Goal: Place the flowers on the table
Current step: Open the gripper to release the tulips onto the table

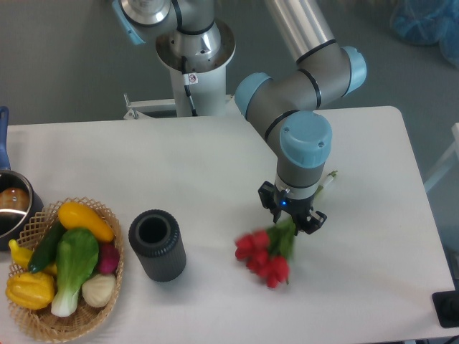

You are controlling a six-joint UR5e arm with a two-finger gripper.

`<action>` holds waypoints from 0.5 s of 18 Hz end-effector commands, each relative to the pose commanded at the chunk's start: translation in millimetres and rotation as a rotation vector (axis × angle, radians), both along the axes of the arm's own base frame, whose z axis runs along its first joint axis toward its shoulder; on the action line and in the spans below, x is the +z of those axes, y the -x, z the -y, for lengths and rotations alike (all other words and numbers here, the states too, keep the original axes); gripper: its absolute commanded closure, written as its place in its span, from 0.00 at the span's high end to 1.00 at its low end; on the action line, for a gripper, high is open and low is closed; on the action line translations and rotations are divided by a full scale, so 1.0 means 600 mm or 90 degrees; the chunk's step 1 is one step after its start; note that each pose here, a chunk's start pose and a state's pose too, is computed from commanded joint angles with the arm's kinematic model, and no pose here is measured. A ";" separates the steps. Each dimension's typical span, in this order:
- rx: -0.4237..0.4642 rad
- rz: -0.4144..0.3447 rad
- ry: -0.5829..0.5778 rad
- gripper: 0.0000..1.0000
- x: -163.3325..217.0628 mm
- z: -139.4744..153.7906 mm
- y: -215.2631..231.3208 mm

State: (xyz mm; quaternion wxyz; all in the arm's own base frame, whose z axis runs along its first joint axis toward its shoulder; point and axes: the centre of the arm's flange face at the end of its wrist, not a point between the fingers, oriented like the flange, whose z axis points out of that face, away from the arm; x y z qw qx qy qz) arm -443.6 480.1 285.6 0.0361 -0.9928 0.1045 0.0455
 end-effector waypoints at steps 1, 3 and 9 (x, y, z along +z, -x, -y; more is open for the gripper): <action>-0.001 -0.008 -0.004 1.00 0.004 -0.001 0.001; 0.001 -0.012 -0.005 1.00 0.008 0.001 0.003; 0.008 -0.030 -0.018 1.00 0.036 0.019 0.019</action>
